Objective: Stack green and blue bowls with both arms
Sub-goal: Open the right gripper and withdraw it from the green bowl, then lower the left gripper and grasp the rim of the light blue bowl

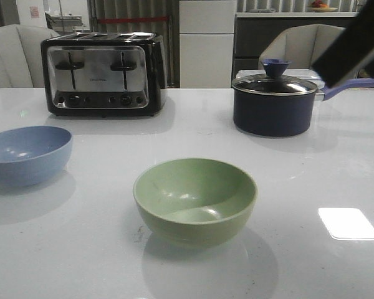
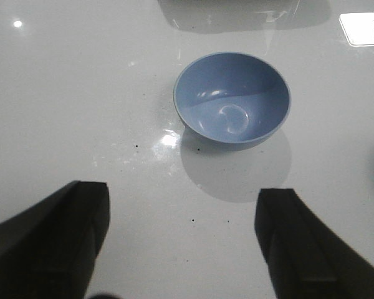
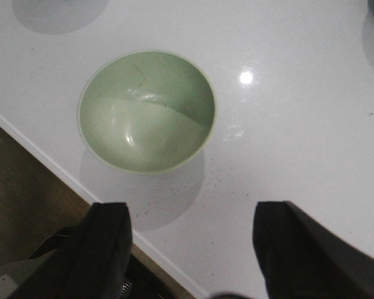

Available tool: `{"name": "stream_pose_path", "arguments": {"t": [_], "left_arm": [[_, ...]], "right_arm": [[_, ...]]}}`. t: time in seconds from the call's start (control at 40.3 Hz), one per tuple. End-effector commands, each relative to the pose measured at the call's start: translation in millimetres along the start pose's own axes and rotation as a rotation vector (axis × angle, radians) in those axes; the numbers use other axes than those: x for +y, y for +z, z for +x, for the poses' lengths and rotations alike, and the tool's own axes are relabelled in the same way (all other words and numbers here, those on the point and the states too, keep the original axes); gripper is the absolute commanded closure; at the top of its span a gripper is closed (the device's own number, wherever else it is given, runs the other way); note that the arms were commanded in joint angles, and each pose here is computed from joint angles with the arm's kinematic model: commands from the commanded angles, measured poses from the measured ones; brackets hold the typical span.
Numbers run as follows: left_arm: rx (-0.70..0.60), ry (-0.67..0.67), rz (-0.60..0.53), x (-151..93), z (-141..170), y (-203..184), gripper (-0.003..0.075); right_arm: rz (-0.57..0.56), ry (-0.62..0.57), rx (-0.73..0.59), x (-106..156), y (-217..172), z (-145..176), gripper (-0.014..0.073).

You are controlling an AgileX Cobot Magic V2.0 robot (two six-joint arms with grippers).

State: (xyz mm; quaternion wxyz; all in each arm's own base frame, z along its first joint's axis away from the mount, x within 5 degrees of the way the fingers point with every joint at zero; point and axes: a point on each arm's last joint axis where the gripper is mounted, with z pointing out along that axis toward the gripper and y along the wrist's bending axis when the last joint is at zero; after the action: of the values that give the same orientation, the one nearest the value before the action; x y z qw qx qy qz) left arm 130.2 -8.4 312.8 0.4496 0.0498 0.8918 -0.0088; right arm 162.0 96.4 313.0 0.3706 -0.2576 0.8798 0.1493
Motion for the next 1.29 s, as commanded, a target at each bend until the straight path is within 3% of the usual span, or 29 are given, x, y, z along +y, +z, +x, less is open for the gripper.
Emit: {"name": "stream_pose_path", "arguments": {"t": [0.0, 0.224, 0.422, 0.869, 1.267], "left_arm": [[-0.112, -0.002, 0.003, -0.4, -16.8, -6.1, 0.0172], [-0.092, -0.001, 0.003, 0.1, -23.5, 1.4, 0.0172], [0.038, -0.003, 0.01, 1.3, -43.8, 31.8, 0.0172], [0.324, -0.029, 0.026, 5.3, -88.3, 161.8, 0.0172], [0.44, -0.033, 0.029, 6.6, -82.0, 259.8, 0.0173]], "right_arm": [[0.016, -0.025, -0.123, 2.9, -24.0, 10.1, 0.0066], [0.014, -0.032, -0.152, 6.9, -39.7, 43.9, 0.0066], [0.016, -0.037, -0.188, 8.3, -47.5, 48.4, 0.0066], [0.016, -0.037, -0.187, 8.3, -47.5, 48.5, 0.0066], [0.016, -0.037, -0.187, 8.3, -47.5, 48.5, 0.0066]]}}
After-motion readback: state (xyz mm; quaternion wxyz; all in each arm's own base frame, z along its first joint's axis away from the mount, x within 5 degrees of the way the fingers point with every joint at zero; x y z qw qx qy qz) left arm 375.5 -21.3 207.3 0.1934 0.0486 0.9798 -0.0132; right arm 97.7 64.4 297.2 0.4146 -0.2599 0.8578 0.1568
